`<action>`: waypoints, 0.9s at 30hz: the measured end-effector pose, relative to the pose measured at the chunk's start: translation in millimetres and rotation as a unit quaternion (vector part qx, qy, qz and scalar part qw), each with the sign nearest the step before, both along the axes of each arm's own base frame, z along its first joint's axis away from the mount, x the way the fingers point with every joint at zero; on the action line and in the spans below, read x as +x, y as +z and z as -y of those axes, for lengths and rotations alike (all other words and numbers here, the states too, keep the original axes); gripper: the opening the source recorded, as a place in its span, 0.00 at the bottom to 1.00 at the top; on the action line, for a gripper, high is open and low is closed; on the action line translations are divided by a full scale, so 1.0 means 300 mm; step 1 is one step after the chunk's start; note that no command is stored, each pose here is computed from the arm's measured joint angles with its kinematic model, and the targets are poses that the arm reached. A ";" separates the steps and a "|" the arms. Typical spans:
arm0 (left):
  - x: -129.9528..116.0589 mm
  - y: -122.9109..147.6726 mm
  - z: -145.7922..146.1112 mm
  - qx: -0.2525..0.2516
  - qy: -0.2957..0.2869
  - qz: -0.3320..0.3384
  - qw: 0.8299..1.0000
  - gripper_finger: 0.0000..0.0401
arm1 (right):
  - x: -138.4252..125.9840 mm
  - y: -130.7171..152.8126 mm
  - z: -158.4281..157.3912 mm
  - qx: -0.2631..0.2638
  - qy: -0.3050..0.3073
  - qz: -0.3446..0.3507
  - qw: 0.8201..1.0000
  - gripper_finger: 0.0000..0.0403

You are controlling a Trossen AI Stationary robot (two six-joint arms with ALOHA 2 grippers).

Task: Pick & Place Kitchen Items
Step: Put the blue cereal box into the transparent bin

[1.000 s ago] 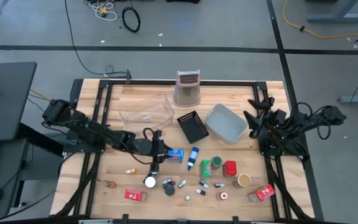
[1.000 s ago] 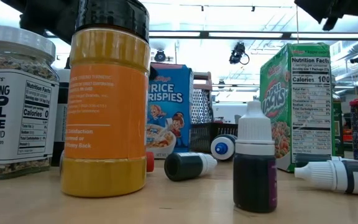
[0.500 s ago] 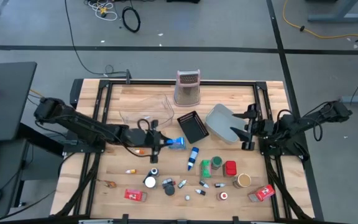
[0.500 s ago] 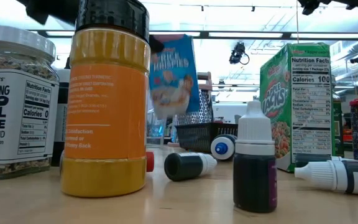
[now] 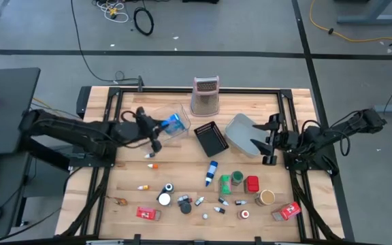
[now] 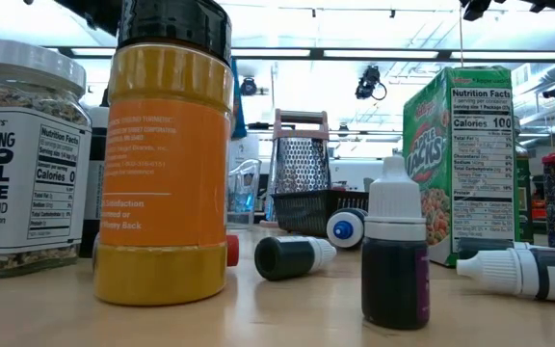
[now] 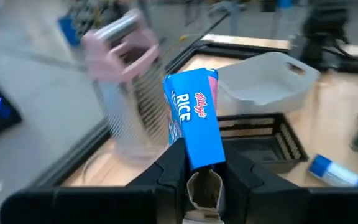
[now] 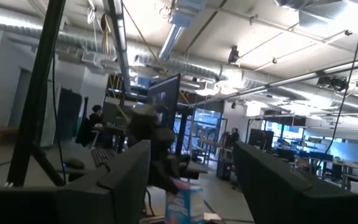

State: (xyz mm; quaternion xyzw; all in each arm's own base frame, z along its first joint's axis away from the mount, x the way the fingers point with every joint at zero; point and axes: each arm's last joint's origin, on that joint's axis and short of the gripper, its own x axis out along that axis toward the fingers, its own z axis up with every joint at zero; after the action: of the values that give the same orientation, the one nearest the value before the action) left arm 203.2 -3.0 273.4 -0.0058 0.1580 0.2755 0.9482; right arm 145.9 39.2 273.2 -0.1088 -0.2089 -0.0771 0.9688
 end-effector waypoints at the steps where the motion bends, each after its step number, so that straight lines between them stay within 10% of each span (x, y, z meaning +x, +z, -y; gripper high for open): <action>1: -0.002 -0.005 -0.011 -0.008 0.011 -0.004 1.000 0.18 | 0.001 0.001 0.000 0.000 0.001 0.002 1.000 0.59; 27: 0.152 -0.265 -0.319 -0.079 0.108 -0.124 0.983 0.18 | -0.001 0.009 0.000 -0.018 -0.009 0.016 1.000 0.59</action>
State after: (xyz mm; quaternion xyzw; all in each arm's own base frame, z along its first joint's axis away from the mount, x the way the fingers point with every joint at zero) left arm 248.9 92.8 194.0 -0.0639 0.2941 0.3611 0.8826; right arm 145.7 39.3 276.0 -0.1273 -0.2248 -0.0835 0.9624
